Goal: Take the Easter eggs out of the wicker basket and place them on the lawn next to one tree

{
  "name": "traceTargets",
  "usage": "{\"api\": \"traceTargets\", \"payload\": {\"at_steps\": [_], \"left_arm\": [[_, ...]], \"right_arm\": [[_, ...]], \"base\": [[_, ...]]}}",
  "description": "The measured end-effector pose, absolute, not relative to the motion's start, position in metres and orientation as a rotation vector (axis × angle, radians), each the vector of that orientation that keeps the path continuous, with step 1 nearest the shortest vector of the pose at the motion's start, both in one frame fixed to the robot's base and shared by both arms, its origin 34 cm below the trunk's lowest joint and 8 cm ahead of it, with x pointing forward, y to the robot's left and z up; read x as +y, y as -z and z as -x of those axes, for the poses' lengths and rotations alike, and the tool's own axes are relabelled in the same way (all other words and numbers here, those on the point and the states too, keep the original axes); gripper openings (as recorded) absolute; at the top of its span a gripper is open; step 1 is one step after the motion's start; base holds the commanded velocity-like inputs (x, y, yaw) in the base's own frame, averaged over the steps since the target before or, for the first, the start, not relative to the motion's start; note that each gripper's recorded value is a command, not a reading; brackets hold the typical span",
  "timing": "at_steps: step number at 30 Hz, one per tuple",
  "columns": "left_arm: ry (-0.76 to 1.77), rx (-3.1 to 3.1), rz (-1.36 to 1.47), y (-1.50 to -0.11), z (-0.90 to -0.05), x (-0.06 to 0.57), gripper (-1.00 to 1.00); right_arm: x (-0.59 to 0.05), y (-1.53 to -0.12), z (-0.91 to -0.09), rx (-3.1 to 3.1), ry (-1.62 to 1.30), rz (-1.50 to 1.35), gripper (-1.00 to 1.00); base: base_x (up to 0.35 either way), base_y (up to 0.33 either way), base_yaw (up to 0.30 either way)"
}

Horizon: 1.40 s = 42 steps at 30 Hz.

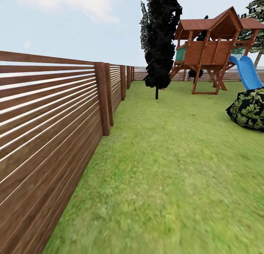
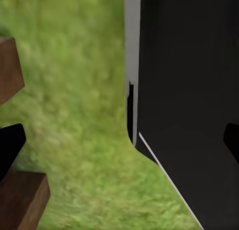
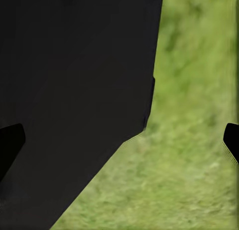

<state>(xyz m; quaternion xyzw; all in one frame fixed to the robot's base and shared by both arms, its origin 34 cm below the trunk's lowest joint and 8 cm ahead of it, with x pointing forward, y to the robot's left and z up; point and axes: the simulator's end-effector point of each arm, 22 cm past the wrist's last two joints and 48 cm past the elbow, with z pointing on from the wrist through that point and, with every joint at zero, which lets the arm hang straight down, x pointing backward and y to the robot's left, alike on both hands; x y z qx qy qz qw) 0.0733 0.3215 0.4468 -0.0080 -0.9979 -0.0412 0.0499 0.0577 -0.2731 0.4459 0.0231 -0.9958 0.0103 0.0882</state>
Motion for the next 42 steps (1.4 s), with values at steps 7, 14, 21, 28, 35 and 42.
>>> {"api": "traceTargets", "payload": {"at_steps": [7, 14, 21, 28, 35, 42], "left_arm": [[0.126, -3.039, 0.024, -0.4468, -0.0734, 0.3215, 1.00], [0.126, -3.038, 0.024, -0.4468, -0.0732, 0.3215, 1.00], [0.126, -3.039, 0.024, -0.4468, -0.0733, 0.3215, 1.00], [0.126, -3.039, 0.024, -0.4468, -0.0734, 0.3215, 1.00], [0.126, -3.039, 0.024, -0.4468, -0.0732, 0.3215, 1.00], [0.126, -3.039, 0.024, -0.4468, -0.0733, 0.3215, 1.00]], "right_arm": [[-0.2736, -0.4460, -0.0576, -2.964, -0.031, -0.069, 1.00], [-0.2721, -0.4460, -0.0574, -2.964, -0.024, -0.070, 1.00], [-0.2715, -0.4460, -0.0574, -2.964, -0.020, -0.071, 1.00], [-0.2715, -0.4459, -0.0575, -2.964, -0.020, -0.071, 1.00], [-0.2720, -0.4459, -0.0578, -2.964, -0.023, -0.072, 1.00], [-0.2727, -0.4459, -0.0578, -2.964, -0.028, -0.073, 1.00]], "base": [[0.334, 0.000, 0.000], [0.334, 0.000, -0.096], [0.334, 0.000, -0.267], [0.334, 0.000, -0.274], [0.334, 0.000, -0.093], [0.334, 0.000, -0.003]]}}
